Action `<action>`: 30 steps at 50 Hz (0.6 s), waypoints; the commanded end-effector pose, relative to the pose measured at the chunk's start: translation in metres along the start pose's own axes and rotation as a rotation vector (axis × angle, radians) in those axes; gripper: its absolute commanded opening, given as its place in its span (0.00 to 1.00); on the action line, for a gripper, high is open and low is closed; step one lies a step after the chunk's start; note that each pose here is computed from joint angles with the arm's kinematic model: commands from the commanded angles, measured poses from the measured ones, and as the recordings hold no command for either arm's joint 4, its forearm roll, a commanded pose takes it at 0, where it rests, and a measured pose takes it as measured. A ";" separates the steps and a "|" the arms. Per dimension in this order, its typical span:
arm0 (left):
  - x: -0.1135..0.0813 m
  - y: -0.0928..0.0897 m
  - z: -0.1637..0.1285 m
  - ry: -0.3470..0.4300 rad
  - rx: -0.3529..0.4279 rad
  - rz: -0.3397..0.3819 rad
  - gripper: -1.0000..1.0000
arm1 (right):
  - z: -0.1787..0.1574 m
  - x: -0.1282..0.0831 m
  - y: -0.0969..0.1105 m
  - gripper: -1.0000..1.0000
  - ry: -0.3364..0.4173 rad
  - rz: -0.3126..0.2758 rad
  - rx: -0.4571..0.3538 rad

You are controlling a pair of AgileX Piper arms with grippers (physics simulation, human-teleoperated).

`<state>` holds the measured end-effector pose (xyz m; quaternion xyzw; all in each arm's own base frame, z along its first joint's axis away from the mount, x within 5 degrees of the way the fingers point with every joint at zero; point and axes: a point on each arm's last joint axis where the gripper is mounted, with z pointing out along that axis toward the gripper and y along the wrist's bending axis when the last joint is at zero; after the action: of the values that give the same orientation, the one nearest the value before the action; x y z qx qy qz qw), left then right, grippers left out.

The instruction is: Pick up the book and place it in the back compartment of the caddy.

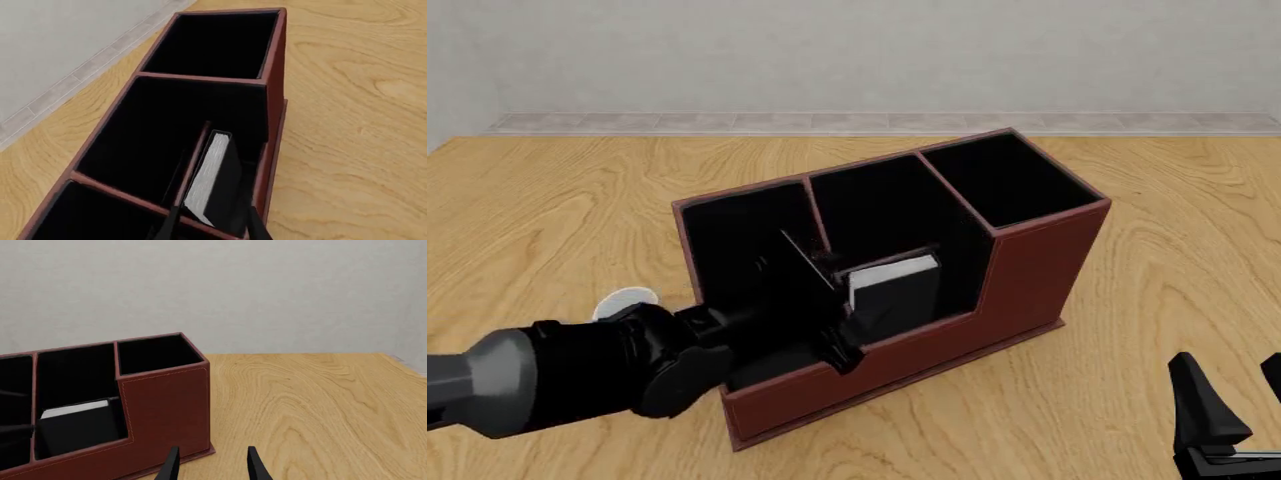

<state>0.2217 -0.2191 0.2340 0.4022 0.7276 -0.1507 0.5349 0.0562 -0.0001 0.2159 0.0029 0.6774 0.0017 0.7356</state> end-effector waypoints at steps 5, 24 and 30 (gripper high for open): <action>0.010 0.001 -0.048 -0.062 -0.024 -0.029 1.00 | 0.000 0.000 0.000 1.00 0.000 0.000 0.000; 0.040 0.011 -0.131 -0.120 -0.131 -0.090 1.00 | 0.000 0.000 0.000 1.00 0.000 0.000 0.000; 0.054 0.015 -0.158 -0.125 -0.198 -0.143 1.00 | 0.000 0.000 0.000 1.00 0.000 0.000 0.000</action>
<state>0.1479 -0.1188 0.2540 0.3279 0.7220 -0.1510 0.5902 0.0562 -0.0001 0.2159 0.0029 0.6774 0.0017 0.7356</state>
